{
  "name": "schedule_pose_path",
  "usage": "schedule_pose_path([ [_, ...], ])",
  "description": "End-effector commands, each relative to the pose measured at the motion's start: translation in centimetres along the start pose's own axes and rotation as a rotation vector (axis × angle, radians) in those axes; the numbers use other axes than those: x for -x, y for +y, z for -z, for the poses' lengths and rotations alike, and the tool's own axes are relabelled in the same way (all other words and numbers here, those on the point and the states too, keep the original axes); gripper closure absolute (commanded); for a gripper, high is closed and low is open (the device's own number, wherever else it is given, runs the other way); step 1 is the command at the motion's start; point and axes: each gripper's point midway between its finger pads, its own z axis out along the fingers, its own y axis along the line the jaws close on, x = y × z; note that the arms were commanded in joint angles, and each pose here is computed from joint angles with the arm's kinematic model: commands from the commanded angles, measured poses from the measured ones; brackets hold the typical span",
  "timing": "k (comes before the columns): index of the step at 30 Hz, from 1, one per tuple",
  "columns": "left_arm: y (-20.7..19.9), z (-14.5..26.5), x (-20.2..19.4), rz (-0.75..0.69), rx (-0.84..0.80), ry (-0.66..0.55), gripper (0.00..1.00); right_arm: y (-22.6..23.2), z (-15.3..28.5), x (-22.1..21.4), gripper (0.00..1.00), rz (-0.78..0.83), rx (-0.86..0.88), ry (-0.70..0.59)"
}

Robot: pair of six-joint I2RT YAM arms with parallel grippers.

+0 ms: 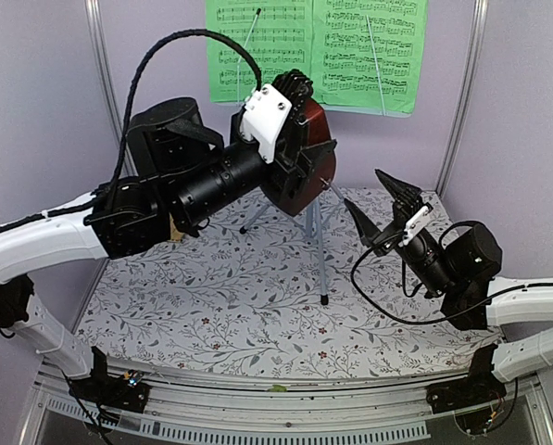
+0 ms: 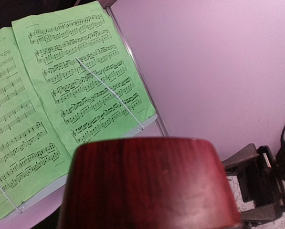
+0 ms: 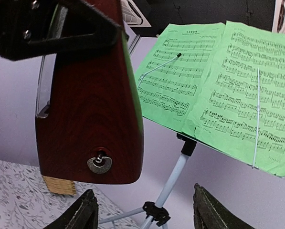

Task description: Set up the instrument practice props

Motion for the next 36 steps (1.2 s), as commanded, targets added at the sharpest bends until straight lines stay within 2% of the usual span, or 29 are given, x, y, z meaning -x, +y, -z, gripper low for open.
schedule_pose_path([
  [1,0.8,0.3,3.0,0.030,0.037,-0.011,1.00,-1.5,0.7,2.7,0.31,0.402,-0.162,-0.128],
  [5,0.2,0.2,3.9,0.030,0.015,-0.002,1.00,0.2,1.2,2.4,0.30,0.678,-0.203,-0.144],
  [12,-0.4,0.4,5.0,0.027,-0.015,-0.021,1.00,0.8,1.5,3.6,0.30,0.890,-0.293,-0.170],
  [24,-0.9,1.0,6.1,0.033,-0.044,-0.044,1.00,1.5,1.5,3.4,0.30,0.995,-0.277,-0.153],
  [36,-1.3,1.6,7.1,0.053,-0.067,-0.055,1.00,1.9,1.7,3.0,0.30,1.004,-0.252,-0.145],
])
